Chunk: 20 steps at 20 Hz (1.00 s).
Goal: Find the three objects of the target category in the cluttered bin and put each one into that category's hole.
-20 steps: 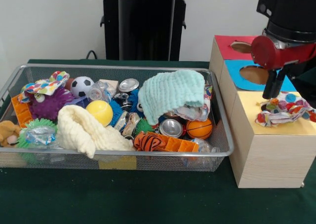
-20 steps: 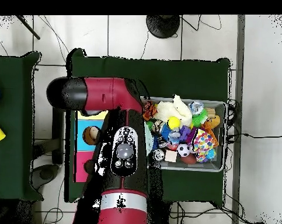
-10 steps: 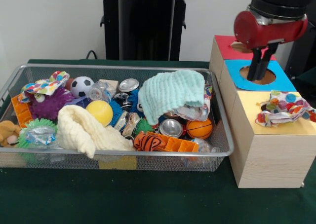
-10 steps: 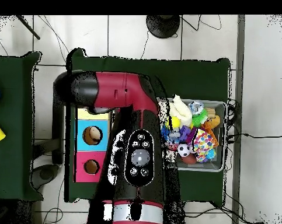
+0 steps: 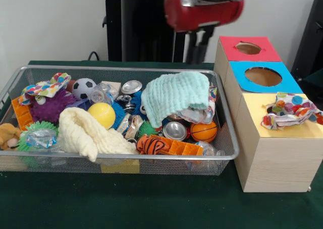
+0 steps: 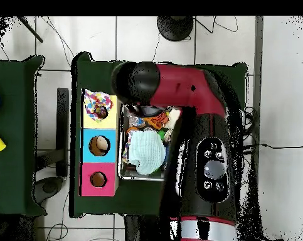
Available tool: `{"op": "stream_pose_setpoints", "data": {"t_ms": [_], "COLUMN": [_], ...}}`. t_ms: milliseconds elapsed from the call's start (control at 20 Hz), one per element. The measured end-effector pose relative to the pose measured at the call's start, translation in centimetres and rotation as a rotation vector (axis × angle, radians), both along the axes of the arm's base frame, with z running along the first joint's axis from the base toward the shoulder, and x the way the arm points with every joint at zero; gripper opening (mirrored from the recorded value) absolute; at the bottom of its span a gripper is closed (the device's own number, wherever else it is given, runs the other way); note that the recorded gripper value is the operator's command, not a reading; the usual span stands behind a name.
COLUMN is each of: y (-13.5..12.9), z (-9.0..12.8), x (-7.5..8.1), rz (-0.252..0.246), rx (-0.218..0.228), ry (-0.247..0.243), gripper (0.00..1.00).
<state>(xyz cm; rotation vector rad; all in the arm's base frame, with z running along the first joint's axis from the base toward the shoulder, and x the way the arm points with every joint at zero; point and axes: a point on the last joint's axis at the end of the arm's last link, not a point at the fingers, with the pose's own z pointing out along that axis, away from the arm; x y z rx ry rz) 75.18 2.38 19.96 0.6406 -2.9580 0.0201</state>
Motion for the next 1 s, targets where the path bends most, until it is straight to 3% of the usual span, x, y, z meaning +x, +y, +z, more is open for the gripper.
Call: {"op": "stream_pose_setpoints", "data": {"t_ms": [200, 300, 550, 700, 800, 1000], "y": [-4.5, -7.0, -12.5, -14.4, -16.1, -17.4], "z": [0.6, 1.1, 3.8, 5.4, 7.3, 9.2], "x": [0.6, 1.2, 3.6, 4.9, 6.8, 8.9], "rz": [0.031, 0.038, 0.013, -0.006, -0.014, 0.041], "rx": [0.02, 0.03, 0.04, 0.039, 0.047, 0.076], "ry": [0.03, 0.018, -0.069, -0.117, -0.175, -0.231], "gripper": [0.0, 0.0, 0.0, 0.0, 0.0, 0.0]}}
